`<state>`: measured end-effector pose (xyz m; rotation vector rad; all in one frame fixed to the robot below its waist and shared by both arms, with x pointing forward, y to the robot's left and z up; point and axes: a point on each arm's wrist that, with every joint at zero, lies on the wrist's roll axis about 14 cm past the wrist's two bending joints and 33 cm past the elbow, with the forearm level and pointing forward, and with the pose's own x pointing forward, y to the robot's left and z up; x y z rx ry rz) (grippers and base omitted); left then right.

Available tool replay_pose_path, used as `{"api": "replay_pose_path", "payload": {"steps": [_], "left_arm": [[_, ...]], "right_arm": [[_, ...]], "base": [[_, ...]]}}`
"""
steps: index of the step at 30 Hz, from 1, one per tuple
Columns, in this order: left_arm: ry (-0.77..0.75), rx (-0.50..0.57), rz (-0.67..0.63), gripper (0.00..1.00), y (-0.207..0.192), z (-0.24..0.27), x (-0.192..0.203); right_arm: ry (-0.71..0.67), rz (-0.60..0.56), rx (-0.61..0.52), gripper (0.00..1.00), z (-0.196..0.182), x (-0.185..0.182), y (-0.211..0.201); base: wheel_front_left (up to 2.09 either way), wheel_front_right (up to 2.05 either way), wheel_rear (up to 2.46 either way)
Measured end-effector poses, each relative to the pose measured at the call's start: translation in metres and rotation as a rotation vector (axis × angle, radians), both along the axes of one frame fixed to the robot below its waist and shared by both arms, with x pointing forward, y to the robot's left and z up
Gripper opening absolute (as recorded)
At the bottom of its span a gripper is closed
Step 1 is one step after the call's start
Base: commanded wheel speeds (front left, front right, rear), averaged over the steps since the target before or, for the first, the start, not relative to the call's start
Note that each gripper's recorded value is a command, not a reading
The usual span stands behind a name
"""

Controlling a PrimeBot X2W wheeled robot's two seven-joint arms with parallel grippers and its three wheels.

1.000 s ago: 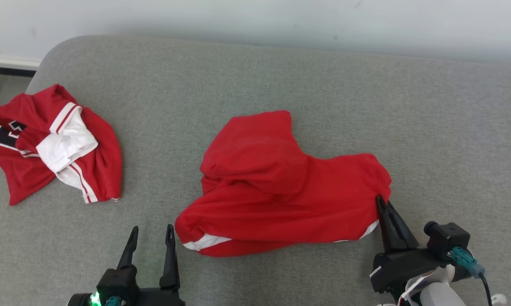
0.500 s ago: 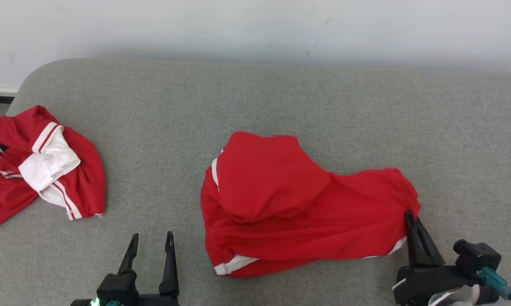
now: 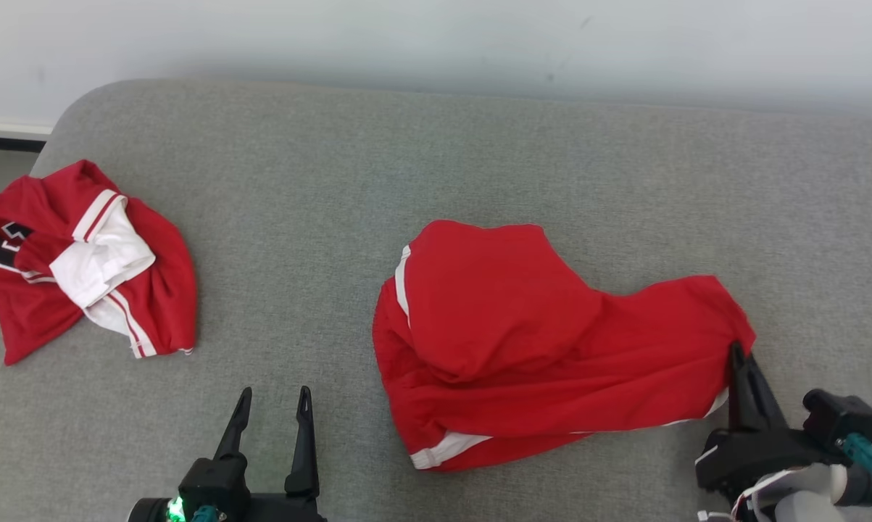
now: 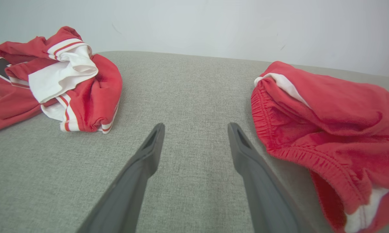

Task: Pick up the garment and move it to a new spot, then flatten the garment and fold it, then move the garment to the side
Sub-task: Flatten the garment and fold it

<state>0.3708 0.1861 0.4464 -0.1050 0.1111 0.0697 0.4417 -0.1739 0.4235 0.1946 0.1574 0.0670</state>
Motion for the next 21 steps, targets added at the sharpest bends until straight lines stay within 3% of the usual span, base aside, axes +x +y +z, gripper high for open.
{"api": "replay_pose_path", "payload": {"steps": [6,7,8,9,10,21], "left_arm": [[0.012,0.004,0.018,1.0,0.005,-0.003,-0.004],[0.014,0.004,0.021,1.0,0.005,-0.003,-0.005],[0.016,0.005,0.022,1.0,0.006,-0.004,-0.005],[0.018,0.005,0.025,1.0,0.006,-0.004,-0.006],[0.019,0.006,0.025,1.0,0.006,-0.005,-0.006],[0.004,0.002,0.016,1.0,0.003,0.0,-0.004]], "right_arm": [[0.005,-0.012,-0.031,0.0,-0.002,0.021,-0.003],[0.01,-0.014,-0.038,0.17,-0.004,0.023,-0.004],[0.015,-0.019,-0.04,0.45,-0.005,0.024,-0.005],[0.021,-0.024,-0.044,0.94,-0.007,0.025,-0.006],[0.024,-0.027,-0.045,1.0,-0.008,0.026,-0.007],[-0.066,-0.066,-0.062,1.0,0.021,0.021,-0.019]], "base": [[0.0,0.0,0.0],[0.0,0.0,0.0],[0.0,0.0,0.0],[0.0,0.0,0.0],[0.0,0.0,0.0],[0.0,0.0,0.0]]}}
